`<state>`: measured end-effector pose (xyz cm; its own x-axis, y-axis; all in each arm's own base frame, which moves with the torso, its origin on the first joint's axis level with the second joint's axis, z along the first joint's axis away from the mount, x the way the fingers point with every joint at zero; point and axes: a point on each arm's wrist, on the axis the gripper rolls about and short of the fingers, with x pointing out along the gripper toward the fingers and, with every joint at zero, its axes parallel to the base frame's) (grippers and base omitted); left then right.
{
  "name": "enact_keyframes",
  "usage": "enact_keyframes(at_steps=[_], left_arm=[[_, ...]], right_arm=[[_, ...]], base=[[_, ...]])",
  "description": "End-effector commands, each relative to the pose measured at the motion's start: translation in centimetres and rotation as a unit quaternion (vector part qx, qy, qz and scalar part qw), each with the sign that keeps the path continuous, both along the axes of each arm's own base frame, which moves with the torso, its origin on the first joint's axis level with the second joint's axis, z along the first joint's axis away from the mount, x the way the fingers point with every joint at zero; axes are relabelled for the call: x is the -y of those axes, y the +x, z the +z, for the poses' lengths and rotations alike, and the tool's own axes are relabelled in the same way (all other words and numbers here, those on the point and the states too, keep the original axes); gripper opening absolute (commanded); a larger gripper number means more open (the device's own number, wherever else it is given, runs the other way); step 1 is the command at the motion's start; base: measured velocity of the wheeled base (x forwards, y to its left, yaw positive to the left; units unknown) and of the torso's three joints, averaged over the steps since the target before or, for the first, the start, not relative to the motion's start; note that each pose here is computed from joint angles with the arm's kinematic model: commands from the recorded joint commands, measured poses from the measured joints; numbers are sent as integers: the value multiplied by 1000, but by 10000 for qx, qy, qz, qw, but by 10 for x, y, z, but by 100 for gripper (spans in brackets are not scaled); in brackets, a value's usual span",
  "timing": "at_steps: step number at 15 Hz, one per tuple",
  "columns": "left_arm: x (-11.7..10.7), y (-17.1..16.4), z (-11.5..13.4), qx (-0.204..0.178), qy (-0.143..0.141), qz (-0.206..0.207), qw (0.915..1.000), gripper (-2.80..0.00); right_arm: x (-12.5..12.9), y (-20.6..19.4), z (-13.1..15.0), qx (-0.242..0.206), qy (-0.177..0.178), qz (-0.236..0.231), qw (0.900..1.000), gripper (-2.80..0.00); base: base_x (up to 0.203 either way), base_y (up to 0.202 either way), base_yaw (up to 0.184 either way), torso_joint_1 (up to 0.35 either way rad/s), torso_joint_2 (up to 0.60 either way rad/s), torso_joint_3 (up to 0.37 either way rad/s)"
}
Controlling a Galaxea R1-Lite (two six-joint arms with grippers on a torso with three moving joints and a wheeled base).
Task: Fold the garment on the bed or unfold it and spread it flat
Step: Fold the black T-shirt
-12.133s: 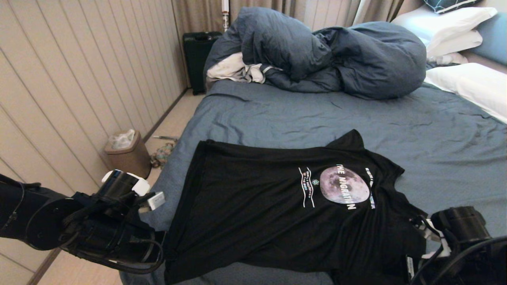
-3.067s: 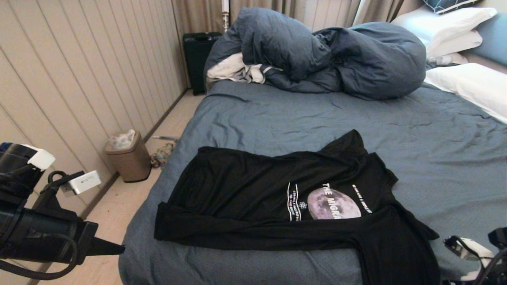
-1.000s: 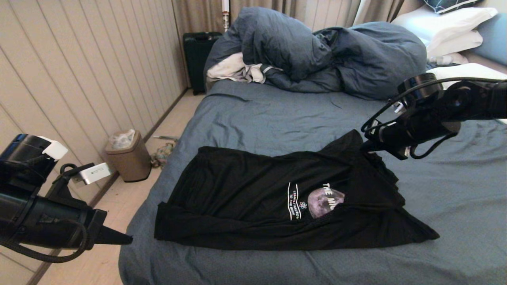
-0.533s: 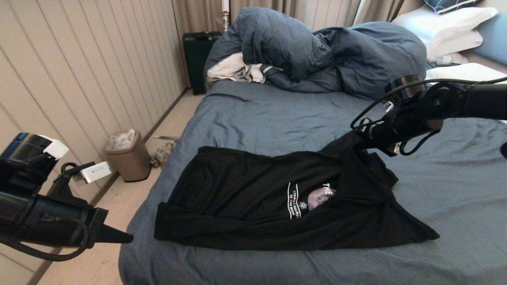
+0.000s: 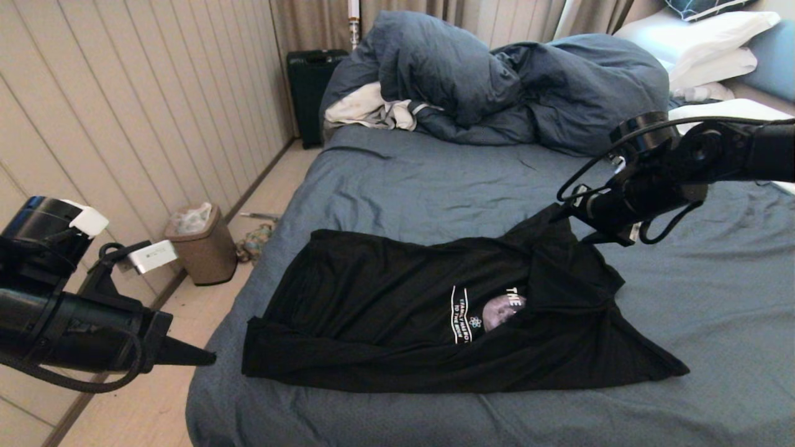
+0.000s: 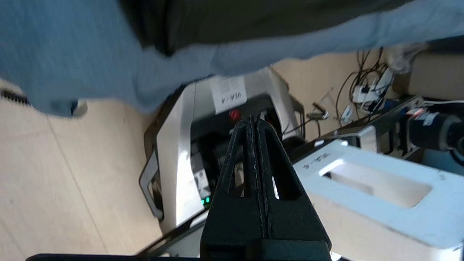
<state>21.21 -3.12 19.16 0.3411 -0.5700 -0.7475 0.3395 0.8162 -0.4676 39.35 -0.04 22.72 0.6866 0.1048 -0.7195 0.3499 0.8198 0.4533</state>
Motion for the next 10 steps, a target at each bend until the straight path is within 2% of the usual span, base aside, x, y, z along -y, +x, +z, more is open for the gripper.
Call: enact_keyframes(at_steps=[1,2,3,4,5,6,8,10], left_arm=[[3,9,4,53,-44,-65,10000,-280],[7,14,7,113,-60,-134,9998,-280],[10,22,9,150,-70,-182,9997,-280],[11,27,10,173,-96,-206,9996,-280],[12,30,9,202,-157,-233,9994,-280],[12,30,7,229,-179,-249,9993,-280],[10,29,-2,206,-200,-205,9994,-280],[8,23,-17,237,-194,-168,9994,-280]], right_arm=[[-2,-23,2,-176,14,35,9998,0],[-4,-35,-7,-434,26,88,9990,0],[-6,-49,-16,-623,43,134,9980,-280],[-7,-61,-26,-679,52,165,9975,-280],[-8,-69,-33,-547,53,195,9983,-280],[-11,-77,-36,-233,41,239,9994,-280],[-13,-99,-16,393,-6,330,9987,-280],[-12,-117,-3,696,-50,355,9969,-280]], base=[[0,0,0,0,0,0],[0,0,0,0,0,0],[0,0,0,0,0,0],[0,0,0,0,0,0],[0,0,0,0,0,0],[0,0,0,0,0,0],[0,0,0,0,0,0],[0,0,0,0,0,0]])
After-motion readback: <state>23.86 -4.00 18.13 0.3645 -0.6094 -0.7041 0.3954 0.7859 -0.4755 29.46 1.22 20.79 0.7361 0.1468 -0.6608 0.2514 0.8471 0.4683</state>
